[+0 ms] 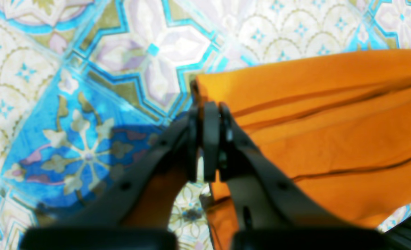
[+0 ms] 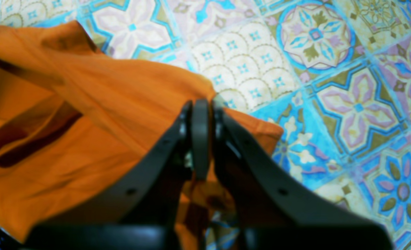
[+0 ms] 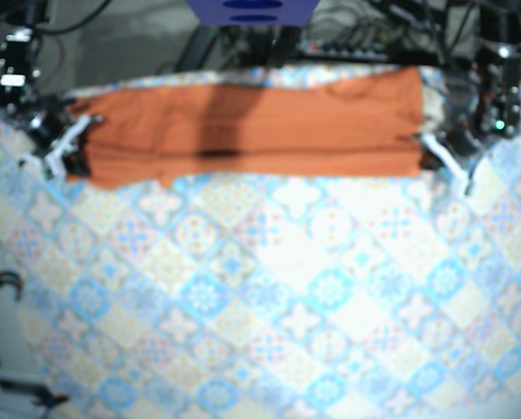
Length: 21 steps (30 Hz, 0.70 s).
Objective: Fold the T-shirt properly
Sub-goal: 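Lay the folded half over the shirt edge by the arms with both grippers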
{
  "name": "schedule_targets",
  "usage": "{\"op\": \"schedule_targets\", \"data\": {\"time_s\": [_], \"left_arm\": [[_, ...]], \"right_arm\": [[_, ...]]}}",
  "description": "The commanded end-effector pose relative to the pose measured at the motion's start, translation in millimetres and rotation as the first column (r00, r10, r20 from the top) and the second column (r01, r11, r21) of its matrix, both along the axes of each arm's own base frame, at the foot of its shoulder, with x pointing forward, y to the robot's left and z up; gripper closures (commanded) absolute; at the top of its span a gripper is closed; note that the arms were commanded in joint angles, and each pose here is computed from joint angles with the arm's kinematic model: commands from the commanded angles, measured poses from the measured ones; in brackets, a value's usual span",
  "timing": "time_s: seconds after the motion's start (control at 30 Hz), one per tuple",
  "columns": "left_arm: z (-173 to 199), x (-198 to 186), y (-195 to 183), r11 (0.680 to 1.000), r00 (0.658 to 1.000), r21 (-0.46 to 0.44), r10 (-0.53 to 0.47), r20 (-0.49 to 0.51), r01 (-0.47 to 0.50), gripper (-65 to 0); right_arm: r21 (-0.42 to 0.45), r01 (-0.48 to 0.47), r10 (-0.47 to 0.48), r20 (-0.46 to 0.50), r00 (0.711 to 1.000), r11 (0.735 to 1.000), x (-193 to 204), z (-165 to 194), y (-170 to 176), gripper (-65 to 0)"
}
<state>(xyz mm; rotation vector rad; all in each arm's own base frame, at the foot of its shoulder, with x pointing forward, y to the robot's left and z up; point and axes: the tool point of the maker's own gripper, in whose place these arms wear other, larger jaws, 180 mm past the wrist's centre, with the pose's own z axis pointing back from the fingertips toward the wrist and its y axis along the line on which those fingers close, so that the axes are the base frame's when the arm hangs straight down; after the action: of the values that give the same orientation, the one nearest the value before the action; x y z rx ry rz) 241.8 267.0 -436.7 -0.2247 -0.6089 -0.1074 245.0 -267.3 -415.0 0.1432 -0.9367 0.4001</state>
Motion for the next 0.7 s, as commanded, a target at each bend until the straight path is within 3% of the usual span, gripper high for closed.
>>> {"op": "schedule_targets", "data": {"time_s": [0.0,0.67], "left_arm": [[11,8,7,1.000,0.999,0.016,-0.004,0.036,0.004,0.0],[17,1,-3,0.999,0.998,0.018,-0.041,0.047,0.040,0.0]], "right_arm": [[-0.005,-0.001,0.001,0.062,0.998,1.000,10,19,-6,0.0],[-0.037,0.002,0.000,0.073,0.997,0.999,-3,30,-12,0.0]]}}
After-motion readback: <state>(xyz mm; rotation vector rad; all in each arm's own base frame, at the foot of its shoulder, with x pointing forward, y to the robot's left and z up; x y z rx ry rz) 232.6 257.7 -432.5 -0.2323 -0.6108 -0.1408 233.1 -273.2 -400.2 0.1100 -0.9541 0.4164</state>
